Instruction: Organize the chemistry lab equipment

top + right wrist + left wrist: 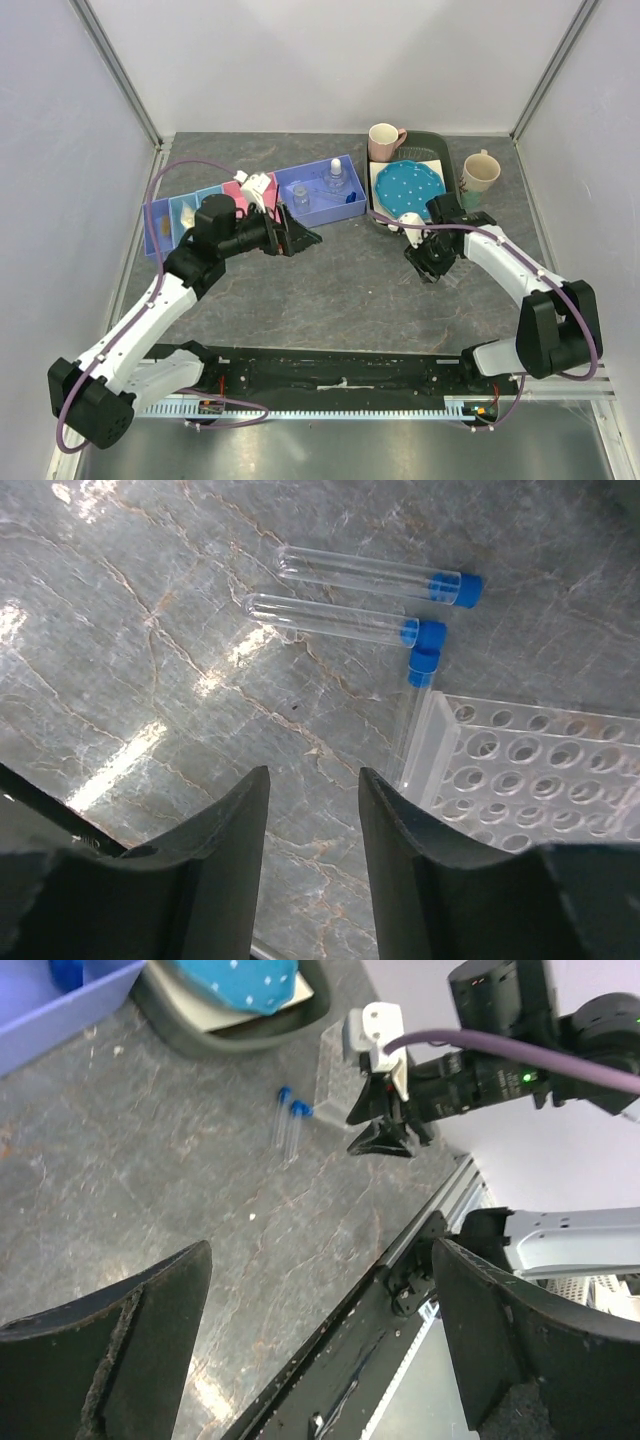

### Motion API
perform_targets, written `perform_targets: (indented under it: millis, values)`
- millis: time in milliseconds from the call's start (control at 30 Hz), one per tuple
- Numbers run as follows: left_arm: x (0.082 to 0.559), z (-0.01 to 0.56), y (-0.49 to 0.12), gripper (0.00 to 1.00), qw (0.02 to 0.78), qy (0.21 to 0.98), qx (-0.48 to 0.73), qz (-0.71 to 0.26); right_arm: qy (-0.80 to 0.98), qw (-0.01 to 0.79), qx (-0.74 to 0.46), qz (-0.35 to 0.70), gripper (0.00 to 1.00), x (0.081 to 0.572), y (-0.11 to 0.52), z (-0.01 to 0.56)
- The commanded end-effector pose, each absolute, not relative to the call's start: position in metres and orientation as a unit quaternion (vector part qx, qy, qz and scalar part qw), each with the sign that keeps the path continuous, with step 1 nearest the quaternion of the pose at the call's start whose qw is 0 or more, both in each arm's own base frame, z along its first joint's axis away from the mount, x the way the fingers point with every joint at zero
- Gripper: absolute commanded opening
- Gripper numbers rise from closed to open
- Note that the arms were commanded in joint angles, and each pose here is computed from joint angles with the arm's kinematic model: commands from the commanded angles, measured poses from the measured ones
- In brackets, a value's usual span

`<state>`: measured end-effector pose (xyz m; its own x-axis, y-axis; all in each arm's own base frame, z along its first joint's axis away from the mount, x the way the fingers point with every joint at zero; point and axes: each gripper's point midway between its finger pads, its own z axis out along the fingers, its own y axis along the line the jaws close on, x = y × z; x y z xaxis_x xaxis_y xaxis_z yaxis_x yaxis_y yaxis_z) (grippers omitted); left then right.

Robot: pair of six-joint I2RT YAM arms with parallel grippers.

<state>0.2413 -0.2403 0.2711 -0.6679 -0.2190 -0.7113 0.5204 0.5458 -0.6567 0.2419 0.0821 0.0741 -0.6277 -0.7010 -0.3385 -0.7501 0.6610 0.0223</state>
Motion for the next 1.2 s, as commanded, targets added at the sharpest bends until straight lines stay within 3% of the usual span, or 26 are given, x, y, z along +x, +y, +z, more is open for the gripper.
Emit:
perform_targets:
  millis: [0, 800, 1167]
  values:
    - [0.248, 0.255, -0.239, 0.96, 0.416, 0.79, 0.087, -0.442, 0.906, 0.16, -0.386, 0.061, 0.47, 0.251, 0.077, 0.06]
    - [0.25, 0.226, -0.246, 0.95, 0.387, 0.802, 0.078, -0.449, 0.923, 0.142, -0.357, 0.023, 0.47, 0.273, 0.046, 0.022]
    - [0.253, 0.223, -0.251, 0.93, 0.375, 0.803, 0.076, -0.456, 0.925, 0.141, -0.349, 0.054, 0.44, 0.269, 0.053, 0.014]
